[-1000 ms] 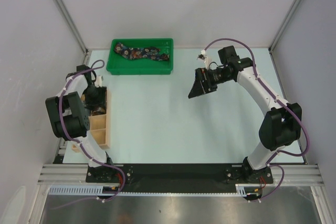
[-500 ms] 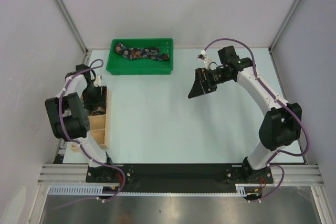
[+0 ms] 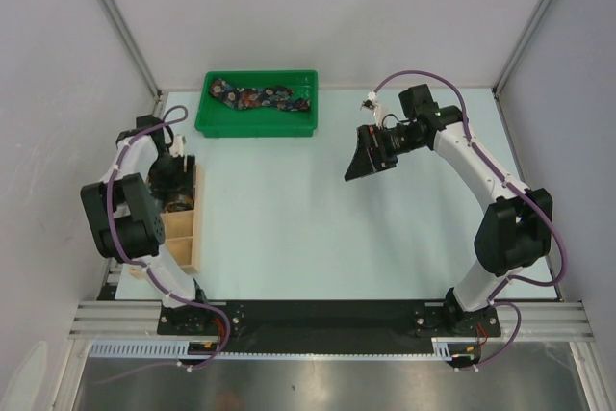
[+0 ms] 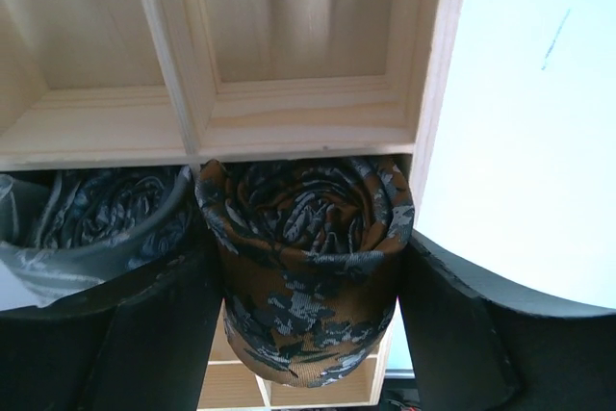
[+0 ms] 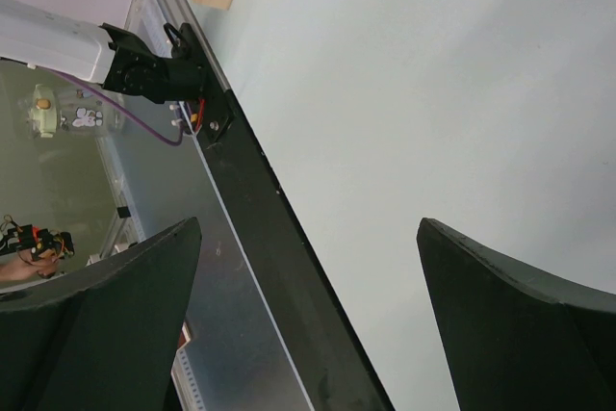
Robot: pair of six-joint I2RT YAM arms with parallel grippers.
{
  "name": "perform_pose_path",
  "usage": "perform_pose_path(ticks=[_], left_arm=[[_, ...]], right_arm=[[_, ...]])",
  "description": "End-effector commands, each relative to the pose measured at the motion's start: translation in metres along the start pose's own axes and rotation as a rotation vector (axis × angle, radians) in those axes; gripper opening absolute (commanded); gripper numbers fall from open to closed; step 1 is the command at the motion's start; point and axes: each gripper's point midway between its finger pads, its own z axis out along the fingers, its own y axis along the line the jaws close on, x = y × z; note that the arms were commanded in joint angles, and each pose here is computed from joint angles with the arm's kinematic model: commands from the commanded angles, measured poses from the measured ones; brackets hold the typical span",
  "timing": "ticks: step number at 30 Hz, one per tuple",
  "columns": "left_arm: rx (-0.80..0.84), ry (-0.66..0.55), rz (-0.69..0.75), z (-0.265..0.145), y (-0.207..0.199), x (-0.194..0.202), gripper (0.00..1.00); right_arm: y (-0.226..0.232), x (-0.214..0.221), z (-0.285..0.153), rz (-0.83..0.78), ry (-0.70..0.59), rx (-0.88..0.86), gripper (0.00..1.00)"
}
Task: Roll the ties
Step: Place the tie in the storage box.
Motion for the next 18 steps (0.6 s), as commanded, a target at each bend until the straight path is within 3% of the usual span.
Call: perform_pose_path(ticks=[1,10,18], left_arm=[[0.001,-0.092,0.019,-0.026,-0.003,-0.018,0.77],[0.003,-0.105,0.026,-0.030,-0.003,-0.022,0.78],[0.014,-0.206,0.074,-0.060,-0.012,-0.035,0.78]], right_arm=[[0.005,-0.005,-0.001,-0.005,-0.015,-0.025,1.00],[0.005,-0.005,-0.001,-0.008,-0.016,-0.027,1.00],[0.005,-0.006,0.000,-0.009,-0.015,-0.031,1.00]])
